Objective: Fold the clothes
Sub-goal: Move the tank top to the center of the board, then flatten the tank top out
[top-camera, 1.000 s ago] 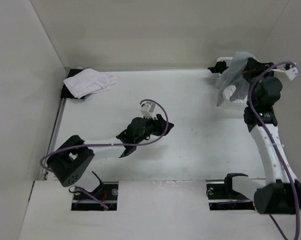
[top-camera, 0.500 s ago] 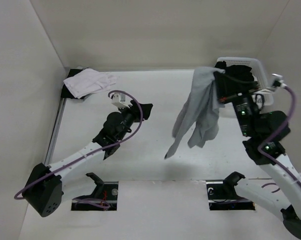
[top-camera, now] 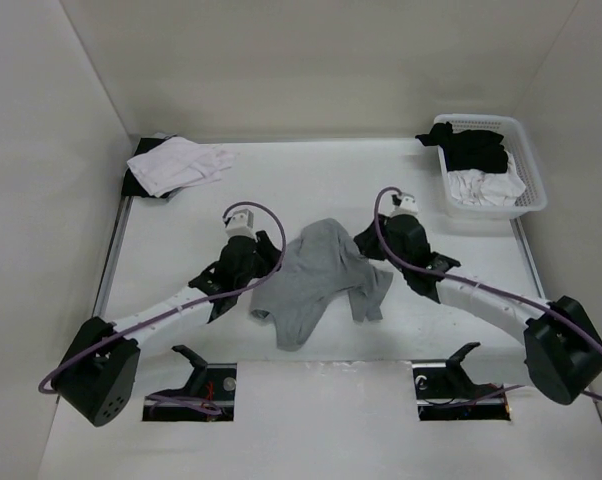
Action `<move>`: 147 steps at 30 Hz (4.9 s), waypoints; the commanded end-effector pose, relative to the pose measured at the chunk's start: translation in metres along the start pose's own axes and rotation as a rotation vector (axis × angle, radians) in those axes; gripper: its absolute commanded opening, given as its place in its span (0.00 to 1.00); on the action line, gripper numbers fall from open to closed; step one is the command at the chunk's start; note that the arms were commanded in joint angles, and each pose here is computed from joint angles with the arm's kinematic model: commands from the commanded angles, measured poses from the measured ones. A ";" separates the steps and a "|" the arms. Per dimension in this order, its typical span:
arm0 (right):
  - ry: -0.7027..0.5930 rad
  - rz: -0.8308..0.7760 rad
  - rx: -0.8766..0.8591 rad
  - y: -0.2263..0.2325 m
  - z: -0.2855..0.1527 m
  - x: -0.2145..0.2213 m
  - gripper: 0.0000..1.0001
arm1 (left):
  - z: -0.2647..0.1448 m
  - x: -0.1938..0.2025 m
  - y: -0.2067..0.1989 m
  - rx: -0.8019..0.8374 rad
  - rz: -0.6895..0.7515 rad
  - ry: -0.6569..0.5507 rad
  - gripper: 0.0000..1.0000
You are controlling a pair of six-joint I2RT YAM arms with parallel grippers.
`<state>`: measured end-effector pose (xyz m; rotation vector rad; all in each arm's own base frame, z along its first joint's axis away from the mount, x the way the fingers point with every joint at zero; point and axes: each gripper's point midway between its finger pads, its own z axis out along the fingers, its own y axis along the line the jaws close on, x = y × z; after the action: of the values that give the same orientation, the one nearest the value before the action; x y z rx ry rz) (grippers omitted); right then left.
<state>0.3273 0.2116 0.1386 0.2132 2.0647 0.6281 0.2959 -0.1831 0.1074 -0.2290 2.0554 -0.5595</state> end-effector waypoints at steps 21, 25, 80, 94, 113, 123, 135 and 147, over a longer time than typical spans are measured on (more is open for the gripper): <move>0.543 -0.309 -0.393 0.147 -0.094 0.252 0.61 | -0.051 0.074 0.081 -0.339 -0.053 0.158 0.62; 0.572 -0.307 -0.405 0.151 -0.090 0.265 0.49 | -0.054 0.074 0.078 -0.315 -0.074 0.158 0.61; -0.299 -0.034 -0.391 0.077 -0.239 -0.090 0.06 | -0.212 -0.158 -0.178 0.493 -0.013 -0.362 0.00; -0.540 -0.026 -0.779 0.175 -0.397 -0.241 0.03 | -0.351 -0.333 -0.226 0.569 -0.021 -0.864 0.00; -0.301 -0.136 -0.289 0.140 0.017 -0.260 0.04 | 0.059 -0.304 -0.065 -0.017 -0.001 -0.540 0.05; -0.244 -0.039 -0.072 0.058 0.098 -0.266 0.58 | 0.133 -0.268 -0.033 -0.137 0.028 -0.332 0.46; -0.066 0.010 -0.028 0.028 0.009 -0.018 0.07 | -0.019 0.036 -0.079 -0.116 0.493 0.057 0.10; 0.037 0.078 -0.050 -0.032 -0.074 0.073 0.31 | -0.104 0.173 -0.053 -0.130 0.527 0.354 0.26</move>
<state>0.2336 0.1844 0.0867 0.2138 2.1318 0.6760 0.1242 -0.2720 0.0488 0.4432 2.3354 -0.1648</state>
